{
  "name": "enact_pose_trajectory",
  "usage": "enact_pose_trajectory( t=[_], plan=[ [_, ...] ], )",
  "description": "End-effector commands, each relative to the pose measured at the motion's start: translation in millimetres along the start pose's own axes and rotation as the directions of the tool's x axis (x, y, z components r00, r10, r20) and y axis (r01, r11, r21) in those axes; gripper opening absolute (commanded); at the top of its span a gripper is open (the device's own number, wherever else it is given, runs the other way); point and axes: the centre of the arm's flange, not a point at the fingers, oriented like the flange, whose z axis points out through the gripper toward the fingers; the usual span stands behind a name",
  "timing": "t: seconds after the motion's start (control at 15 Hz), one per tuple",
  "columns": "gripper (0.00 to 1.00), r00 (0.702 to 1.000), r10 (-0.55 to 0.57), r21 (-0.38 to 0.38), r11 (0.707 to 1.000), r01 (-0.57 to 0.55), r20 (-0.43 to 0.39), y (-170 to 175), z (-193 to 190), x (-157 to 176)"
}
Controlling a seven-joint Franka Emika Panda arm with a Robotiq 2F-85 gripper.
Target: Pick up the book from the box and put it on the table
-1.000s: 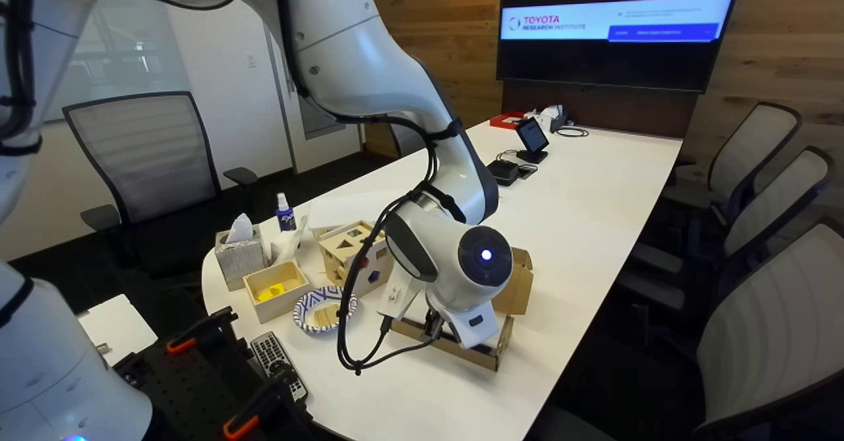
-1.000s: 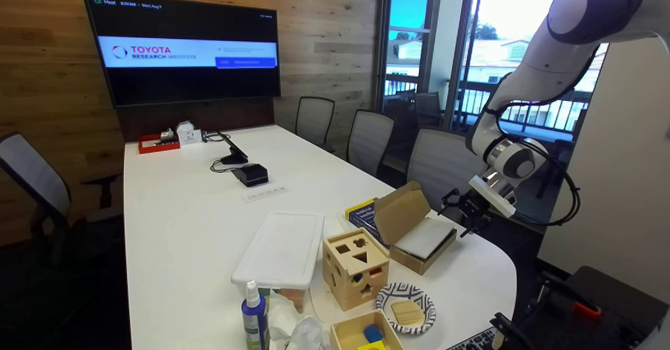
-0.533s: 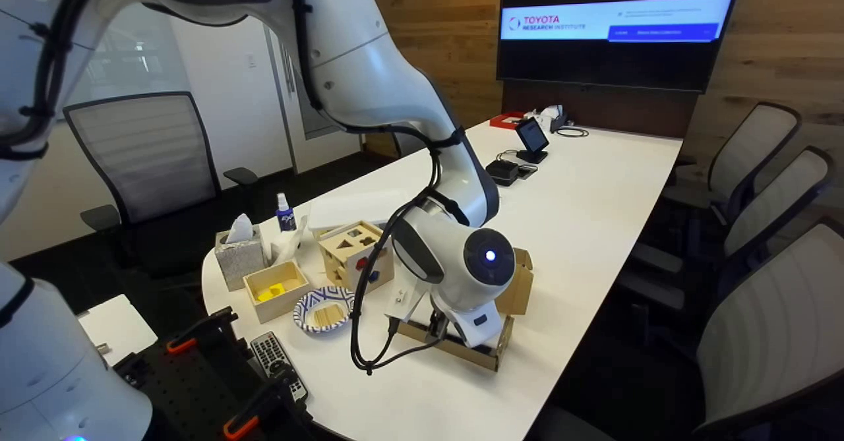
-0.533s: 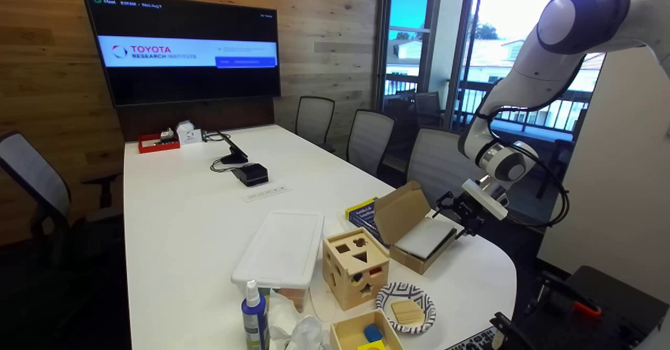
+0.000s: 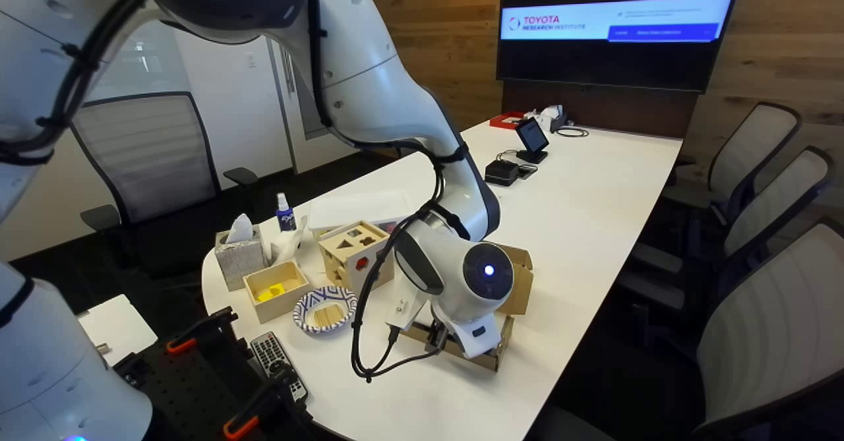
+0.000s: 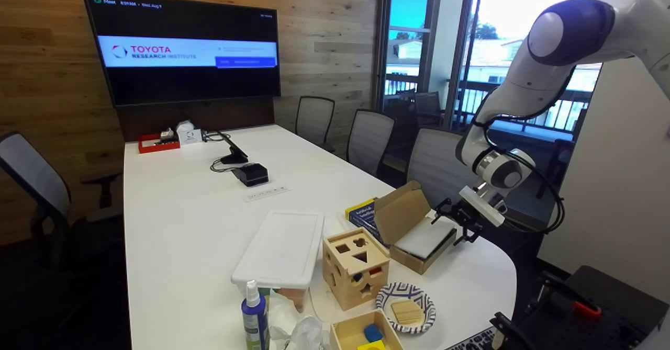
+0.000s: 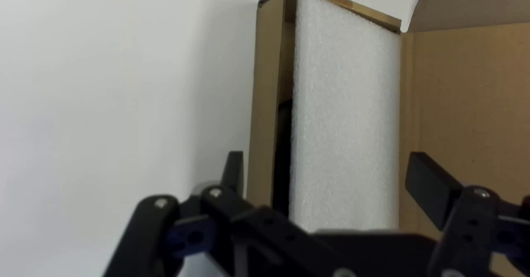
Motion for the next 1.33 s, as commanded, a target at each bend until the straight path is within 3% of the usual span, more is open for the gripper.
enact_pose_trajectory(
  t=[0.0, 0.8, 0.87, 0.93, 1.27],
  plan=[
    [1.0, 0.999, -0.008, 0.017, 1.0, 0.009, -0.037, -9.2, 10.6, 3.6],
    [1.0, 0.998, -0.032, 0.016, 0.999, 0.033, -0.051, -23.3, 27.9, 19.9],
    [0.94, 0.998, -0.034, 0.016, 0.999, 0.034, -0.052, -23.7, 27.4, 20.7],
    [0.74, 0.998, -0.036, 0.018, 0.999, 0.037, -0.053, -23.5, 26.5, 20.9],
    [0.35, 0.997, -0.044, 0.025, 0.999, 0.045, -0.064, -26.3, 20.6, 20.7]
  ],
)
